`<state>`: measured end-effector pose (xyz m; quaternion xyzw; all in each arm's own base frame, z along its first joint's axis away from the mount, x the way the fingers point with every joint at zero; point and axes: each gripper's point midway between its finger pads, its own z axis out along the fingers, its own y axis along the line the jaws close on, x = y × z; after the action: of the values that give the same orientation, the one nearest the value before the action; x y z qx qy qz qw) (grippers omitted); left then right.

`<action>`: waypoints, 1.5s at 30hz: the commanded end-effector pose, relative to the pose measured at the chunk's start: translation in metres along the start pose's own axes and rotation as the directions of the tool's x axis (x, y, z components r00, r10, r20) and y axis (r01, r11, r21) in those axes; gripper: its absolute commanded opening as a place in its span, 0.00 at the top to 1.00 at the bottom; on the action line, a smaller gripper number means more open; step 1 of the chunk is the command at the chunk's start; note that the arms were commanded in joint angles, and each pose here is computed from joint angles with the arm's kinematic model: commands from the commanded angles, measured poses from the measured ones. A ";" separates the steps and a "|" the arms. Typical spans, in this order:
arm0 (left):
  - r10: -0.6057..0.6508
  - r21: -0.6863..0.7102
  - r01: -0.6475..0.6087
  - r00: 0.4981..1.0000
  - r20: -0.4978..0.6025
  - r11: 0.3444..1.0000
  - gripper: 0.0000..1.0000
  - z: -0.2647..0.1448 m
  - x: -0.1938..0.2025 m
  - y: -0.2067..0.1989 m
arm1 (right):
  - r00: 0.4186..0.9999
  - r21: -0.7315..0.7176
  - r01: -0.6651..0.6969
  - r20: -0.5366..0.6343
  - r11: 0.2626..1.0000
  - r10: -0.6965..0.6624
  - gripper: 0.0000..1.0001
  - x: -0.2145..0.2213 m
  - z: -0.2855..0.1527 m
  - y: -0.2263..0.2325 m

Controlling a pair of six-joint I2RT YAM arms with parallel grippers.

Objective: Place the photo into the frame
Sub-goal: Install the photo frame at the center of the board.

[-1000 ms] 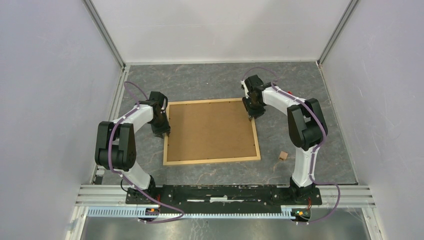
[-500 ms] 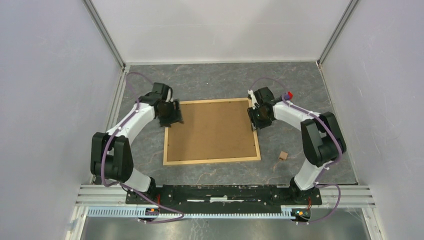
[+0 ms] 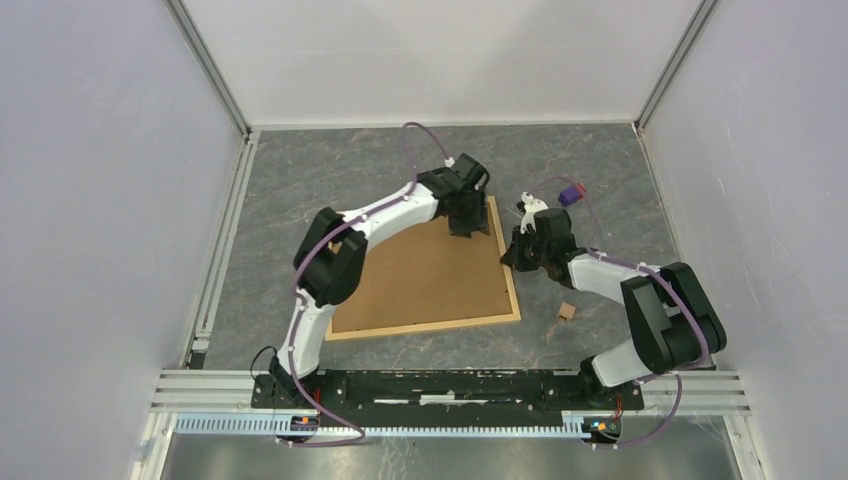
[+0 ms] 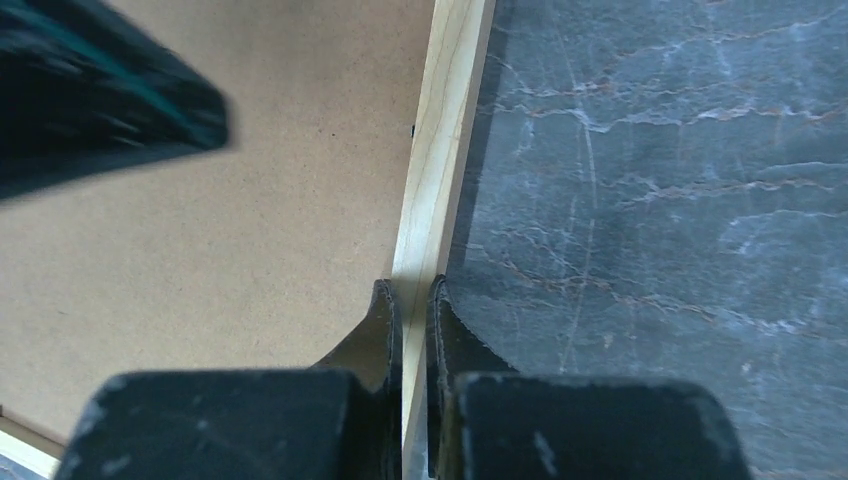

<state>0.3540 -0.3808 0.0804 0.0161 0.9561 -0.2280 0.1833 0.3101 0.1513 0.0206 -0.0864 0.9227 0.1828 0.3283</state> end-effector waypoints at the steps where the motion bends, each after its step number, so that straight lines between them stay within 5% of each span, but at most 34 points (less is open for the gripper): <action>1: -0.091 -0.102 0.097 0.994 0.055 0.990 0.46 0.005 -0.004 -0.014 | 1.000 -0.120 -0.024 -0.016 0.992 0.023 1.00 0.032 0.006 0.017; 11: -0.072 -0.295 0.092 0.994 0.080 0.951 0.50 0.029 0.000 -0.003 | 0.999 -0.109 -0.040 -0.031 0.993 0.037 1.00 0.040 0.010 0.013; 32: -0.062 -0.351 0.077 0.997 0.054 0.933 0.48 0.059 0.012 0.000 | 0.998 -0.119 -0.050 -0.050 0.992 0.045 1.00 0.051 0.011 0.013; 45: -0.008 -0.410 0.019 1.000 0.028 0.912 0.56 0.056 0.021 0.015 | 0.997 -0.120 -0.054 -0.055 0.991 0.047 1.00 0.053 0.012 0.013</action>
<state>0.3609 -0.4074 0.0329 -0.0339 0.9770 -0.0642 0.2005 0.3131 0.1699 0.0211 -0.0815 0.8879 0.2487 0.3783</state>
